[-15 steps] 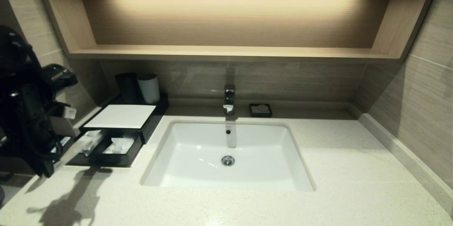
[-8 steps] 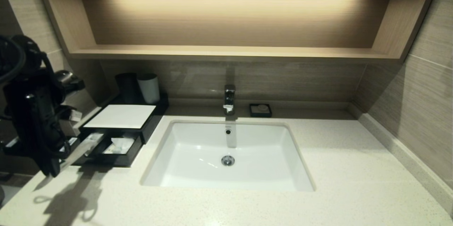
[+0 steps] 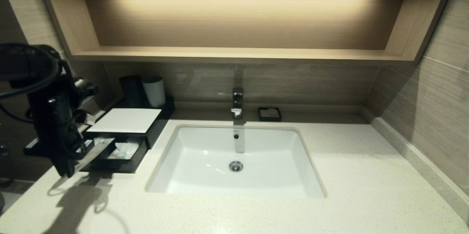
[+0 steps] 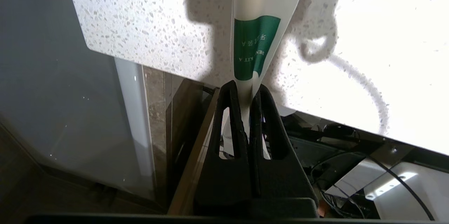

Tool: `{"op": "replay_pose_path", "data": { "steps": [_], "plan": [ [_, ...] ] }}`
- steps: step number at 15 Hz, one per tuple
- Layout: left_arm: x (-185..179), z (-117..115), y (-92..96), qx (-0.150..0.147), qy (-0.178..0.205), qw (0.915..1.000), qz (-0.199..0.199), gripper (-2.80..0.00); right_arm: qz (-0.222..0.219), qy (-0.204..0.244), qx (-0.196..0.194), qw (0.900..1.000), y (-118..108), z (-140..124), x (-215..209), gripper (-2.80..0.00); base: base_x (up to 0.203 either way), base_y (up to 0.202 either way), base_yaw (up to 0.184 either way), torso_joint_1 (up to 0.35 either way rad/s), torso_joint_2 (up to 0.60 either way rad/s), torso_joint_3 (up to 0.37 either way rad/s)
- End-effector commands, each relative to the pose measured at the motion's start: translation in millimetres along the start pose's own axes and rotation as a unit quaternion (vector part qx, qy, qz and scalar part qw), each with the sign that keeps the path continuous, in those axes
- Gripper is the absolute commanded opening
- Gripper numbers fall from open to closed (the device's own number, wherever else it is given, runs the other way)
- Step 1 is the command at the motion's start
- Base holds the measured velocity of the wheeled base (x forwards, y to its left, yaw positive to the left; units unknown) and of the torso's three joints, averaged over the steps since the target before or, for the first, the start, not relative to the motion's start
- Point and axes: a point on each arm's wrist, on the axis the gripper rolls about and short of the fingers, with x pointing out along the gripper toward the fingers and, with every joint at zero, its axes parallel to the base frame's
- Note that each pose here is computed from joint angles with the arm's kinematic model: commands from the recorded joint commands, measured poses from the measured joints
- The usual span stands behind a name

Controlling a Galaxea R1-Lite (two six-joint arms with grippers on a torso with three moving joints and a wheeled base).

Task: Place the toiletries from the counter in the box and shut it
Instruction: Place the bathroom toiletry into the drawer

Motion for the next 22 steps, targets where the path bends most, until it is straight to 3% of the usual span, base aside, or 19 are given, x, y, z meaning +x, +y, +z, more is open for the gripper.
{"op": "replay_pose_path", "data": {
  "steps": [1,13,22],
  "plan": [
    [10.0,13.5,-1.7,0.001,0.009,1.0000,0.001,-2.80,0.000,0.000,0.000,1.000,0.0,0.1,0.1,-2.80,0.000,0.000,0.000,0.000,0.00,0.000],
    [36.3,57.9,-5.6,0.001,-0.051,0.9984,0.023,-2.80,0.000,0.000,0.000,1.000,0.0,0.1,0.1,-2.80,0.000,0.000,0.000,0.000,0.00,0.000],
    [36.2,72.1,-5.6,-0.012,-0.113,0.9933,0.023,-2.80,0.000,0.000,0.000,1.000,0.0,0.1,0.1,-2.80,0.000,0.000,0.000,0.000,0.00,0.000]
  ]
}}
